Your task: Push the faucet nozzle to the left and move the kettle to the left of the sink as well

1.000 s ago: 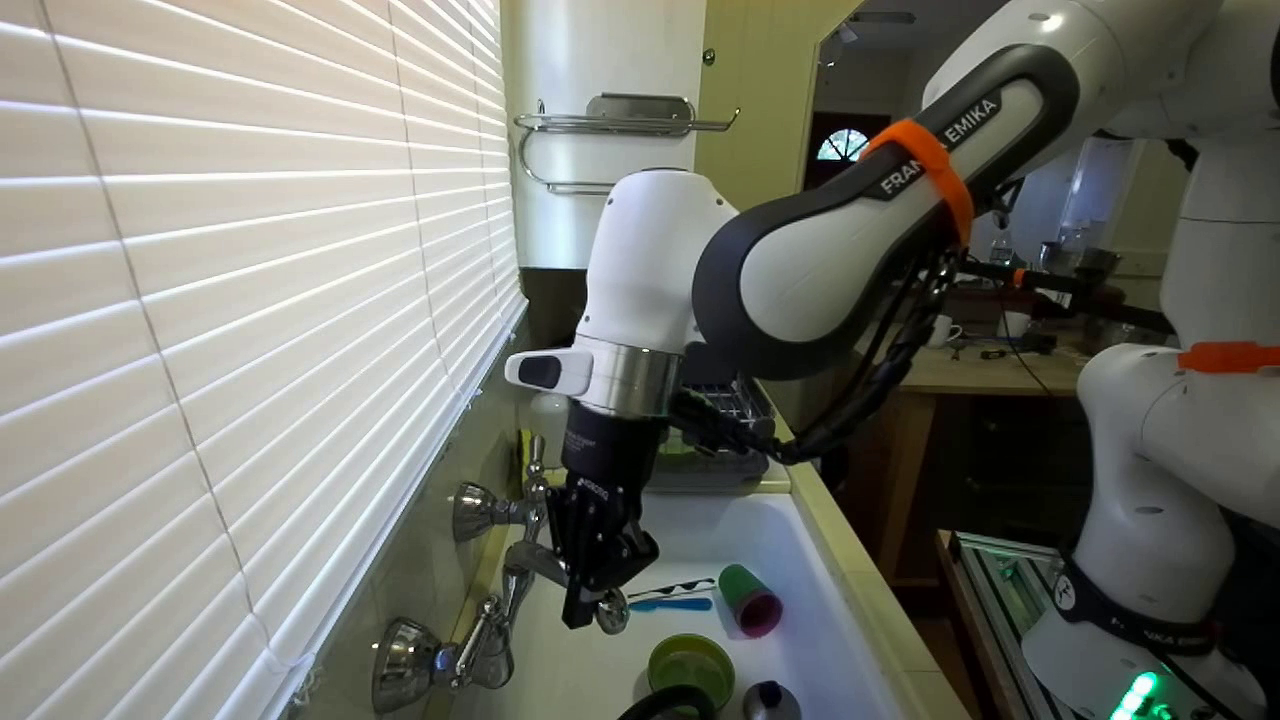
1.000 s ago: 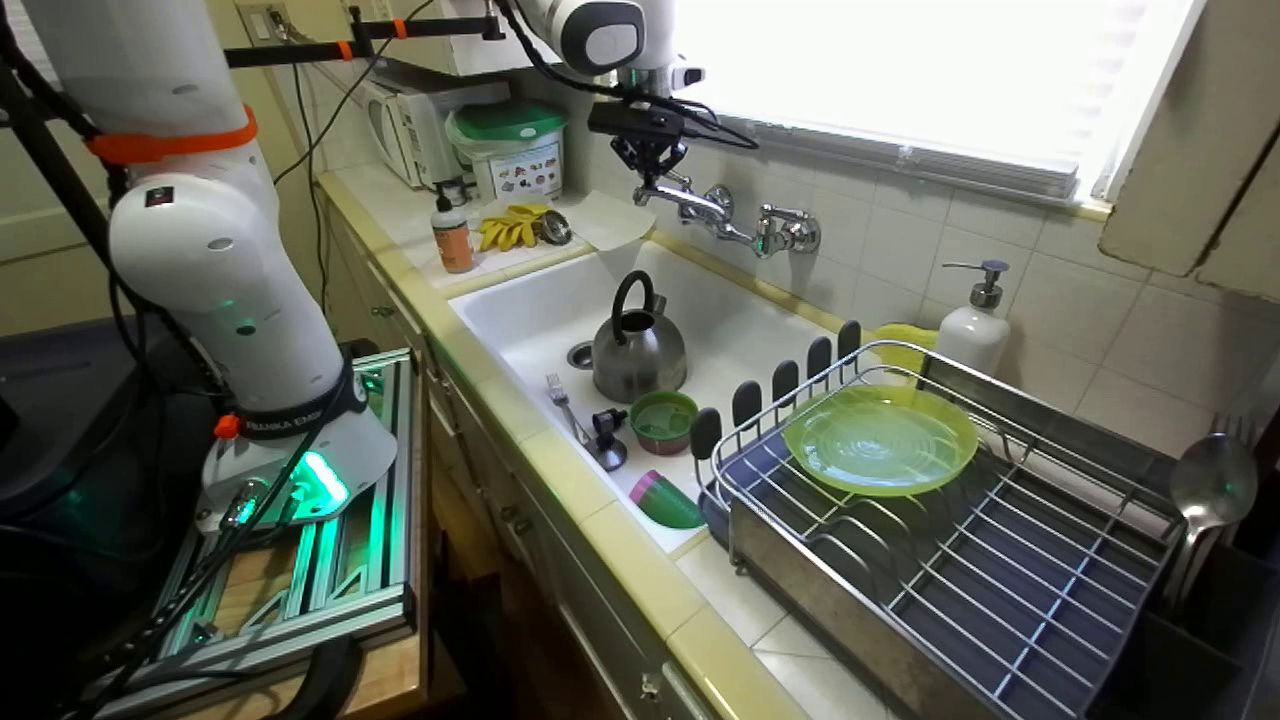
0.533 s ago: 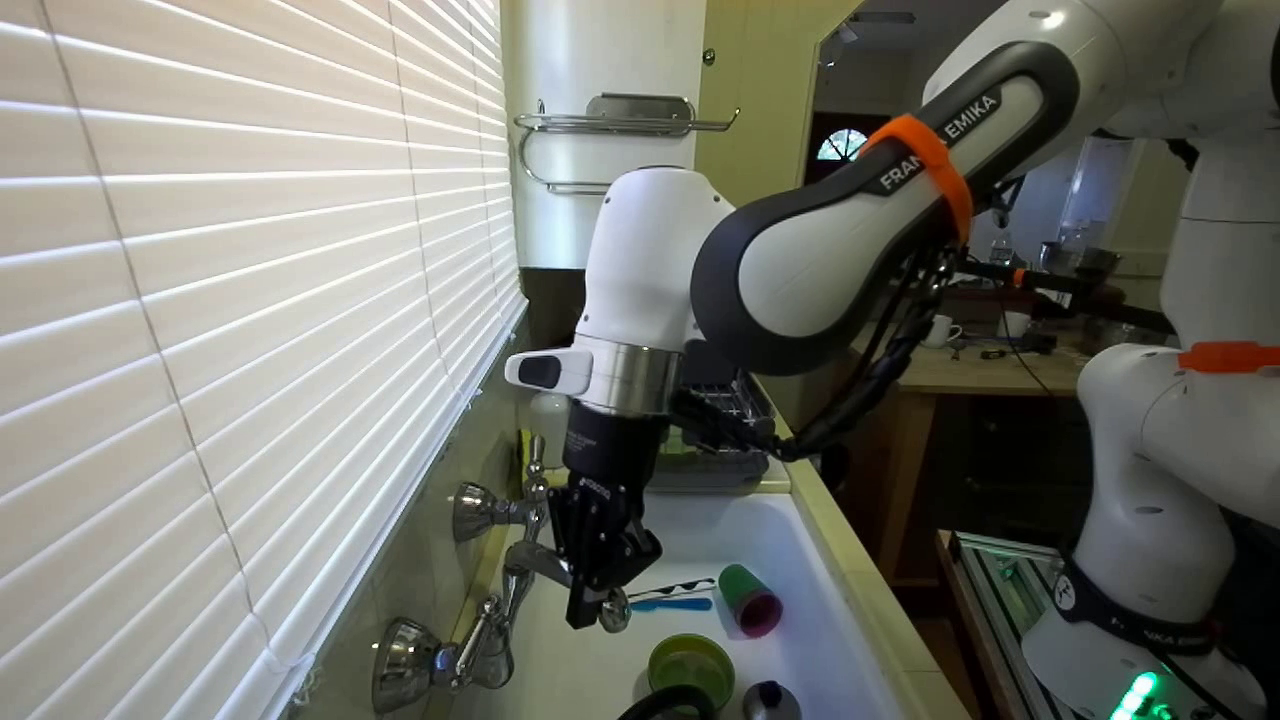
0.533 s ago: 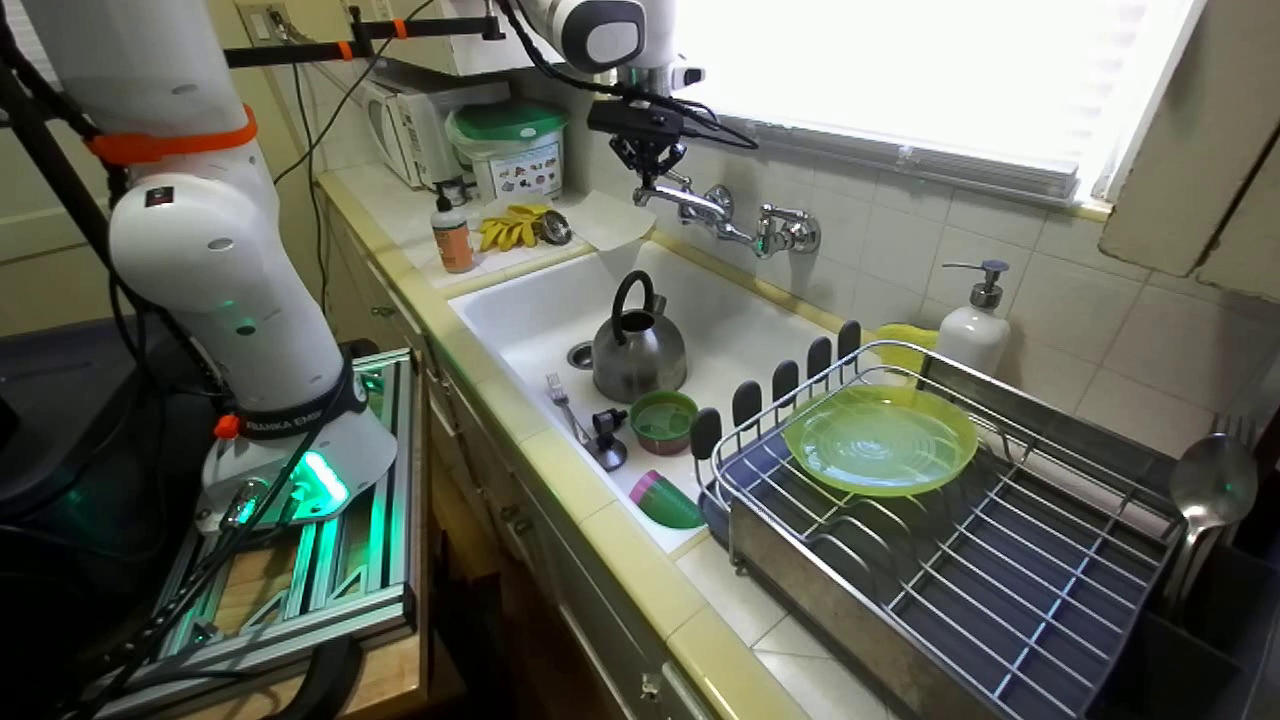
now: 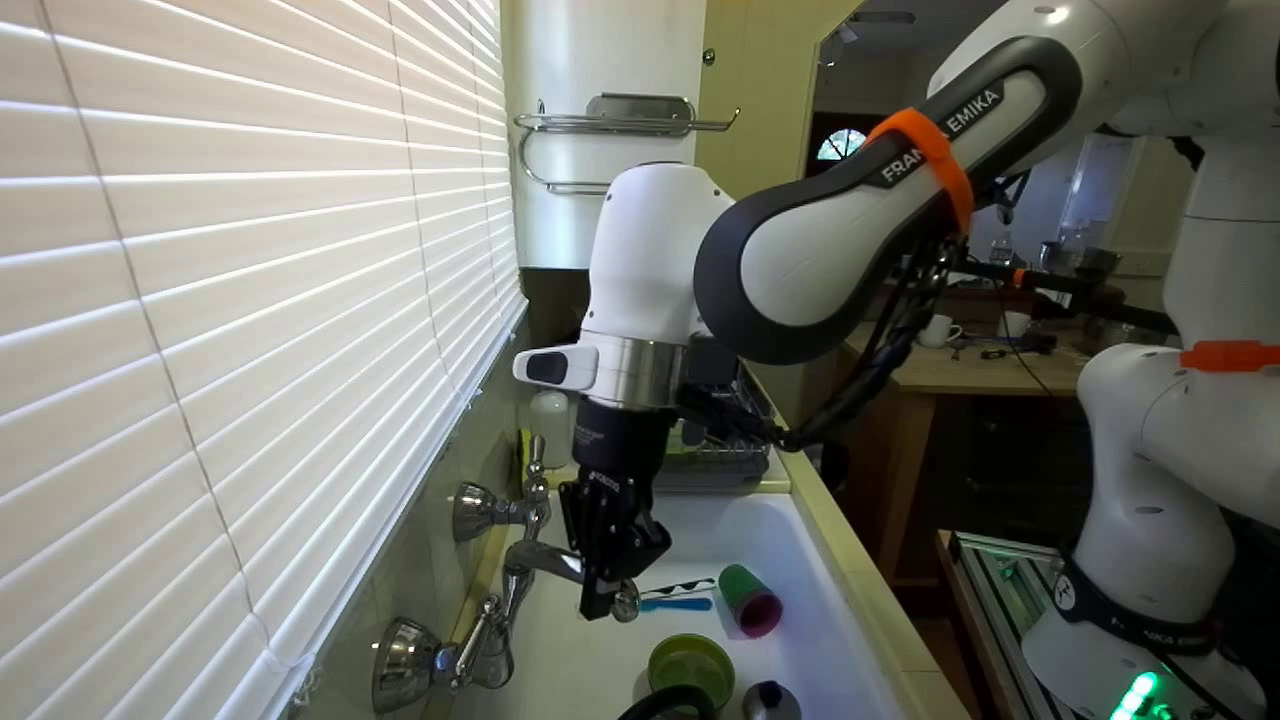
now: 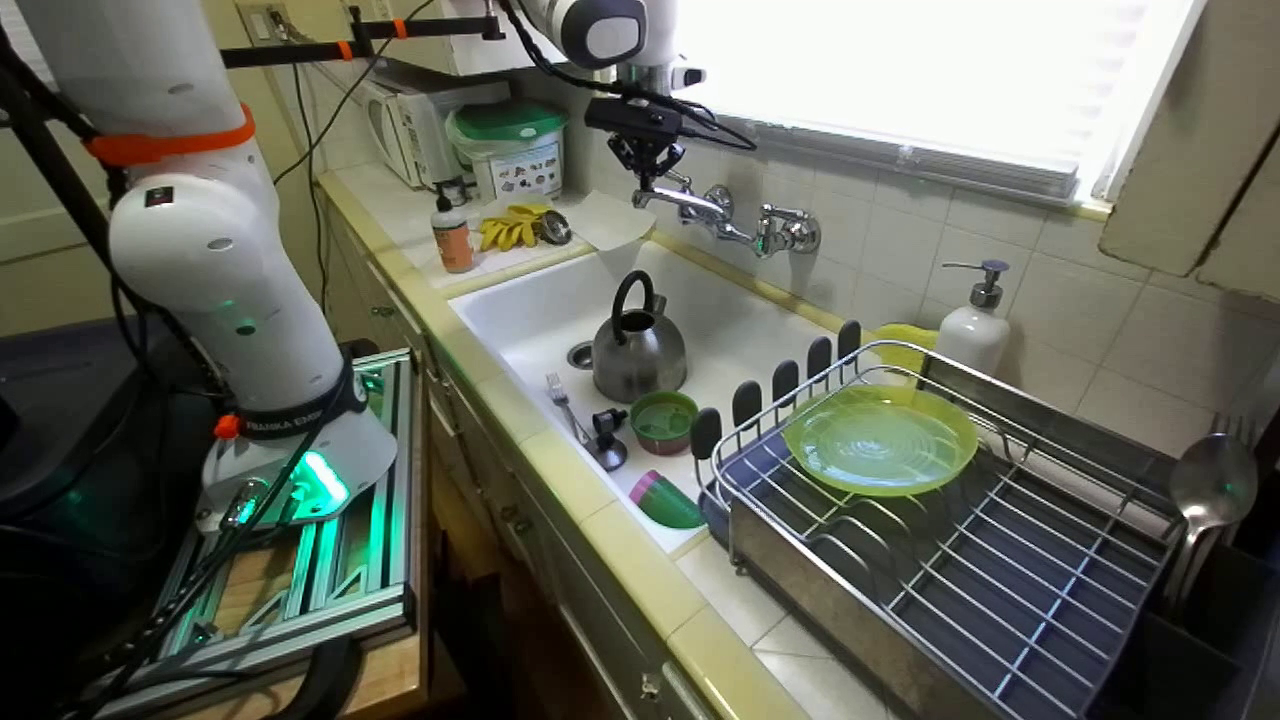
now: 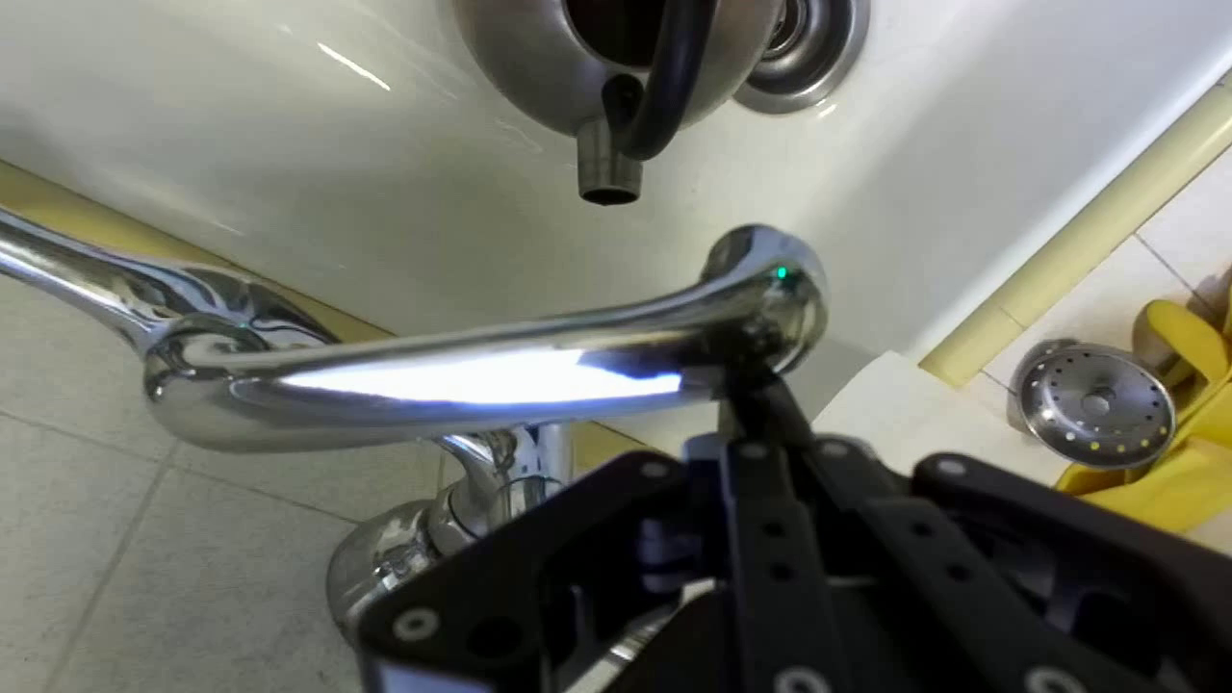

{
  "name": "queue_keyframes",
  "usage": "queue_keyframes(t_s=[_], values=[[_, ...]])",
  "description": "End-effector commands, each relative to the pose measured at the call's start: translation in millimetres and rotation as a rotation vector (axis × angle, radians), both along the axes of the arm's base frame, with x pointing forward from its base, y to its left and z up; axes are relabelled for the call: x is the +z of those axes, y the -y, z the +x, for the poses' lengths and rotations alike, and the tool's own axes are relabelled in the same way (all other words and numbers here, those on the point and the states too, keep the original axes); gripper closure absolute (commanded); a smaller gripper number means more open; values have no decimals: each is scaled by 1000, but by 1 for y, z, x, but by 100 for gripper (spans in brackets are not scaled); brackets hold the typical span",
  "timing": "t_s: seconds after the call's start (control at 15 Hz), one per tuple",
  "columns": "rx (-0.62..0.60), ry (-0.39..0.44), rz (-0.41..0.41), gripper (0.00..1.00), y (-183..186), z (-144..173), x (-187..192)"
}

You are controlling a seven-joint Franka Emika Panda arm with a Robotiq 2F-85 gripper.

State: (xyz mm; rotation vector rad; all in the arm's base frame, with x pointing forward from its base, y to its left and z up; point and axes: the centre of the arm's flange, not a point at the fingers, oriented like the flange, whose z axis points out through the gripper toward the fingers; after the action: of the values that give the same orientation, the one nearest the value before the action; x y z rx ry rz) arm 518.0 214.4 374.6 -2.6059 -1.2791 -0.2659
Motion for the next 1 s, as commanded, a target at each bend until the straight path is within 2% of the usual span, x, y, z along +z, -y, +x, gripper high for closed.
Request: queue_keyframes(t_s=[0.0, 0.27, 0.33, 0.4, 0.47, 0.67, 0.93], values=[[-6, -43, -42, 100, 17, -18, 0], [-11, -33, -40, 100, 16, -17, 0], [-1, -22, -25, 74, 10, -14, 3], [23, -15, -15, 73, 3, -12, 6], [51, -9, -9, 67, -8, -10, 10], [128, -25, -1, 45, -34, -13, 19], [196, -131, -26, 14, -57, -32, 28]])
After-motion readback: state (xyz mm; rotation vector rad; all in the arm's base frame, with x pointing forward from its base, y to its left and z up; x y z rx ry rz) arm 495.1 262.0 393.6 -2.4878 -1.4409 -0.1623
